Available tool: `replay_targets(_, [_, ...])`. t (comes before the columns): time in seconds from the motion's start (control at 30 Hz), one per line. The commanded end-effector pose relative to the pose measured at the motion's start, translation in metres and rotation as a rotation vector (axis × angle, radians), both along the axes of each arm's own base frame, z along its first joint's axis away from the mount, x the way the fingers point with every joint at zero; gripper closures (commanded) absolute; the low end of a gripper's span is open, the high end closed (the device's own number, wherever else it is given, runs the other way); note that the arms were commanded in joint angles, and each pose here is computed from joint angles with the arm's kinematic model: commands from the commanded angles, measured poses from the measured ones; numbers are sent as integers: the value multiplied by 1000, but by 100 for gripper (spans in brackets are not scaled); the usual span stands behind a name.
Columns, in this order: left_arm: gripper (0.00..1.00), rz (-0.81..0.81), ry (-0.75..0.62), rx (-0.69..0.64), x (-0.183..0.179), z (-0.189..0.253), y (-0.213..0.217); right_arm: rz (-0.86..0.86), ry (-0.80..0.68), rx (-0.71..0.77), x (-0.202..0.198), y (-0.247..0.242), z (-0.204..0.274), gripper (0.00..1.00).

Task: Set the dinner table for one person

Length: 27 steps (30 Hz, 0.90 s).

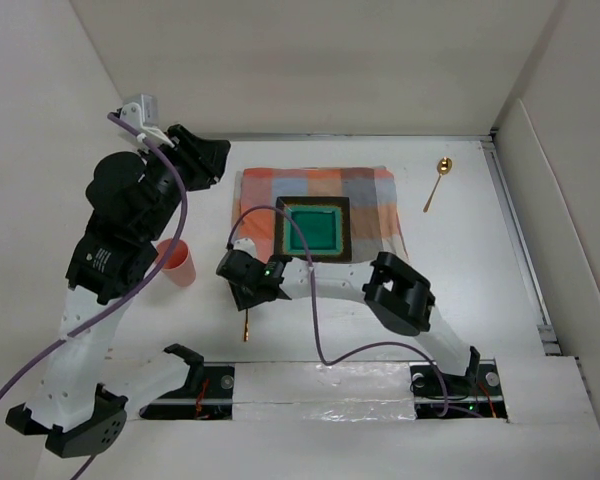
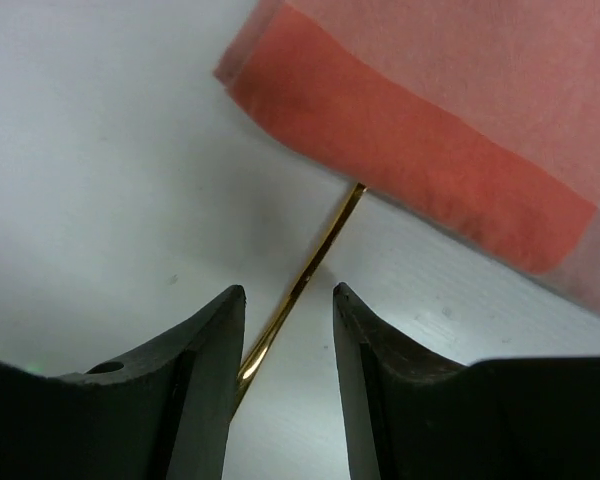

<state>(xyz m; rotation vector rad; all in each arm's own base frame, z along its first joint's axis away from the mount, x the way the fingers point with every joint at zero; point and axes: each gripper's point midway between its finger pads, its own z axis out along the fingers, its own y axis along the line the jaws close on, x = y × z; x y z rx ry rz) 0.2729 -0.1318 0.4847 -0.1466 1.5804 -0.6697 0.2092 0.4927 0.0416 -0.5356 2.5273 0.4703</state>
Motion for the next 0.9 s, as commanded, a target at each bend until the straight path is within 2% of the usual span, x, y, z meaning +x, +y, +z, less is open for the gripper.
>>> replay_targets(0.0, [72,-27,-18,0,-6,0,-6,-87,-66,-36,17,1,2,55])
replay_targets(0.2, [72,-22,-30,17,-15,-5,-1,-159,-73,-135,17,-16,-26,63])
replay_targets(0.23, [72,-27,-30,20,-16,-6,-3,-155,-70,-147,12,-16,-34,67])
replay_targets(0.3, [72,-26,-30,27,-16,-8,-3,-169,-54,-162,10,-18,-40,85])
replay_targets(0.43, [72,-9,-41,34,-15,-7,1,-172,-33,-193,-5,-27,-48,100])
replay_targets(0.6, [72,-3,-34,44,-13,-12,1,-163,-29,-211,-30,-53,-39,100])
replay_targets(0.77, [72,6,-17,60,-11,-22,2,-87,-71,-100,-56,-52,27,100])
replay_targets(0.87, [72,15,-16,66,-9,-23,3,-70,-80,-32,-57,-47,66,100])
